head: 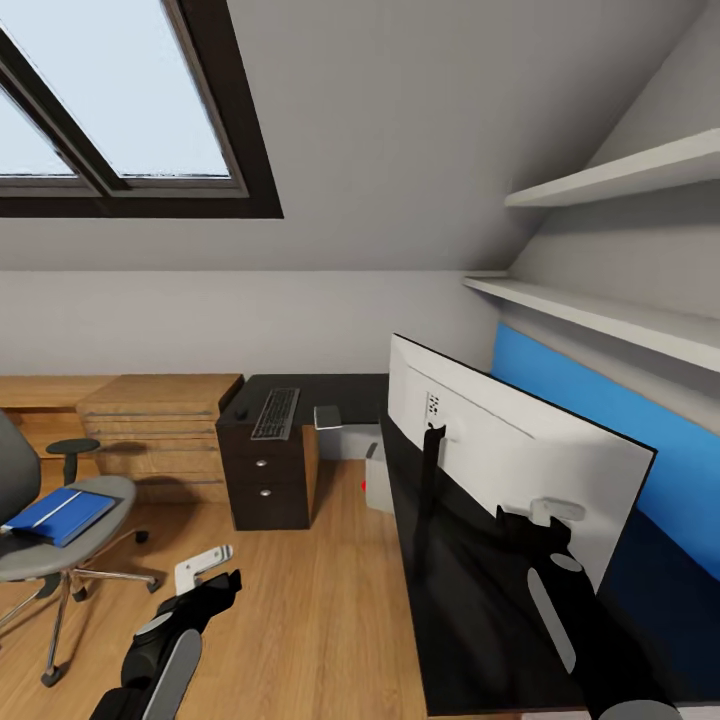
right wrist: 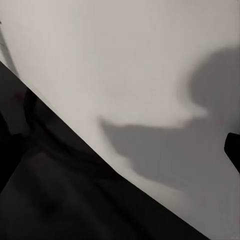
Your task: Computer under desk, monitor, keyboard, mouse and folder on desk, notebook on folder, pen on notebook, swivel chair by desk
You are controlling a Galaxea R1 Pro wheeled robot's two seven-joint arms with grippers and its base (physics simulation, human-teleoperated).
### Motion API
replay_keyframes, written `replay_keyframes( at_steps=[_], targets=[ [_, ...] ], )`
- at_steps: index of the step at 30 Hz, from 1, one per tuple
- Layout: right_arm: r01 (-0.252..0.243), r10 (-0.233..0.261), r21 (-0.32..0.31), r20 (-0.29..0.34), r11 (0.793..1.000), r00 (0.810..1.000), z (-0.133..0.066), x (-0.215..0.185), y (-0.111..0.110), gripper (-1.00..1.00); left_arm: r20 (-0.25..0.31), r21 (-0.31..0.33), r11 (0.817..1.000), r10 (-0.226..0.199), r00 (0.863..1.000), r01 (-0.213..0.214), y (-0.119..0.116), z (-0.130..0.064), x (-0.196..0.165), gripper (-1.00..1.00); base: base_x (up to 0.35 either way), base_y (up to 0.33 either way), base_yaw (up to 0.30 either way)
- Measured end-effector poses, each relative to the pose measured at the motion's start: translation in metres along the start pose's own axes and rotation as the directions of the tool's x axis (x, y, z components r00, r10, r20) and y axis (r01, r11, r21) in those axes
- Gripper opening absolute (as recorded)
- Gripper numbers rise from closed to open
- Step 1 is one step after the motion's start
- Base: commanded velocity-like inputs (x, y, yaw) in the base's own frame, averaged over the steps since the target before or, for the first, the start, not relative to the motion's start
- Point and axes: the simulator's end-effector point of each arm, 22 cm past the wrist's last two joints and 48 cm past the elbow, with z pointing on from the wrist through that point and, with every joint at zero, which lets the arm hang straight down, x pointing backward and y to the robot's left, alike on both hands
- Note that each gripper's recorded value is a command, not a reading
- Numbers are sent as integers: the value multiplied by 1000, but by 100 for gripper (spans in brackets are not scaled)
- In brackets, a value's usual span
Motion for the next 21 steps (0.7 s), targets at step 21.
replay_keyframes(
  at_steps=[21],
  targets=[
    [3, -3, 2, 1, 1000, 1000, 0, 0, 0, 100, 27, -50, 997, -62, 998, 63, 30, 1, -16, 100, 92, -157, 0]
  ],
)
